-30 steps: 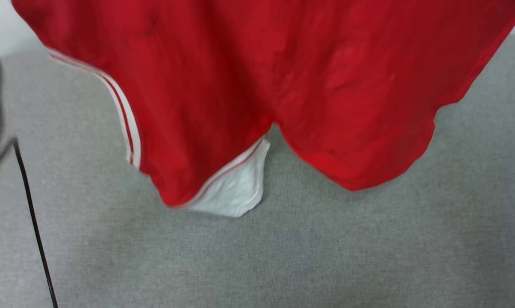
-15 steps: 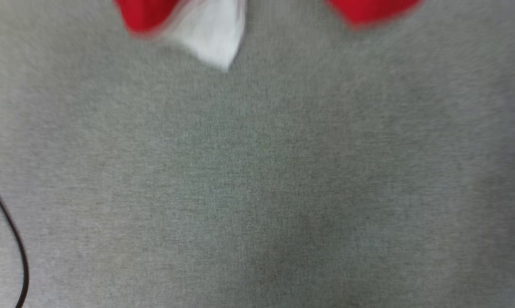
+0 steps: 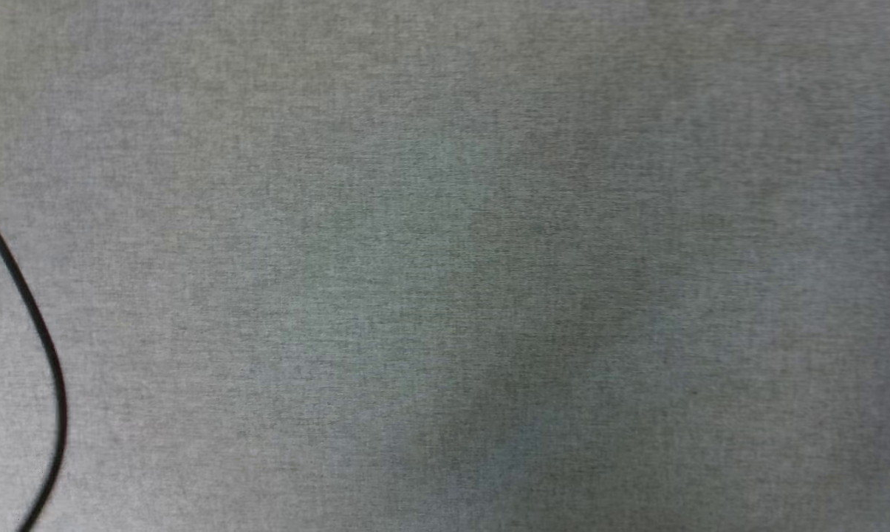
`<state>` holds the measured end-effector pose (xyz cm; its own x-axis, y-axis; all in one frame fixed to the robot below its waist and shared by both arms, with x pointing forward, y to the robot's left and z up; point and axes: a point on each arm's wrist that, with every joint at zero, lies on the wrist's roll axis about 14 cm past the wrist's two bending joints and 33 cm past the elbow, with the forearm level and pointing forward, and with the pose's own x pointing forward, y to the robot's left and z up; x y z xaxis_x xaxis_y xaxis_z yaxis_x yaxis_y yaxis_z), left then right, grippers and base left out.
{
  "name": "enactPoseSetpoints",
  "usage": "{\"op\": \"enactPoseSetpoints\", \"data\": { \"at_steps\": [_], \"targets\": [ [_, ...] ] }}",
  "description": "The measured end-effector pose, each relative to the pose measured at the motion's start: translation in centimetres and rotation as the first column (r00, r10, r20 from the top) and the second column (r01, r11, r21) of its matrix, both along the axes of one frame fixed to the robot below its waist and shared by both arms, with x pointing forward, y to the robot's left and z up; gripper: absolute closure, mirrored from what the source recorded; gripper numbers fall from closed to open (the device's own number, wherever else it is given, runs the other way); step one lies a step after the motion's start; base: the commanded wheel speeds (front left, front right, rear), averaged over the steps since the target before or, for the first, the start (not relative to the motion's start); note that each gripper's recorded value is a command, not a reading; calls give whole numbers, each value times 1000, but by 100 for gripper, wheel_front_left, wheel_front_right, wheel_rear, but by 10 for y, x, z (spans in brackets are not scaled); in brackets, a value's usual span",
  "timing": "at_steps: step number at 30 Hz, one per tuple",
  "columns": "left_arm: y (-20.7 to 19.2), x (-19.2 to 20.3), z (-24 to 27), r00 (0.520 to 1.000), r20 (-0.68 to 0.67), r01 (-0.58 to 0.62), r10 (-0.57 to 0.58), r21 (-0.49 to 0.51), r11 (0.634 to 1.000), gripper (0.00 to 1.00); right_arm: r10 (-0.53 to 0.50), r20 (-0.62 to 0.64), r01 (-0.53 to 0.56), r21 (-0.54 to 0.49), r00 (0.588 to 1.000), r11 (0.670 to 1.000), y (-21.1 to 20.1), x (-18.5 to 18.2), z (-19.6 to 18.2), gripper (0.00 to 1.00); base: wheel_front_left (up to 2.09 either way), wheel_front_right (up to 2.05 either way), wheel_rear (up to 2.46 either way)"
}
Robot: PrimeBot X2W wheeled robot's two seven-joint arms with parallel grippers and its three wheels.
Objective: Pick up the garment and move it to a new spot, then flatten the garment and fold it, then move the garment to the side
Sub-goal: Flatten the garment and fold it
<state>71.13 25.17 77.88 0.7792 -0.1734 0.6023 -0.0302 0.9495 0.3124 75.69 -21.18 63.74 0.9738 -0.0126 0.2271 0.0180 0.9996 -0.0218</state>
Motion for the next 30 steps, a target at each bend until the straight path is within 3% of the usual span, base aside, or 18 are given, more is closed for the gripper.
{"op": "enactPoseSetpoints", "data": {
  "at_steps": [6, 12, 19, 30],
  "targets": [
    [0, 9, -85, 983, -184, 15, -20, -28, 999, 100, 41, -14, -41, 20, 999, 999, 20, 6, -36, 100, 0, 0, 0],
    [-25, -17, -154, 945, -309, 85, -109, -91, 992, 100, 84, -92, -78, 72, 992, 994, 37, -14, -92, 100, 0, 0, 0],
    [-48, -84, -219, 877, -438, 127, -197, -186, 974, 100, 144, -205, -116, 141, 968, 983, 54, -68, -145, 100, 0, 0, 0],
    [-62, -211, -283, 759, -609, 57, -230, -290, 955, 100, 200, -345, -106, 273, 917, 956, 52, -167, -180, 100, 0, 0, 0]
  ]
}}
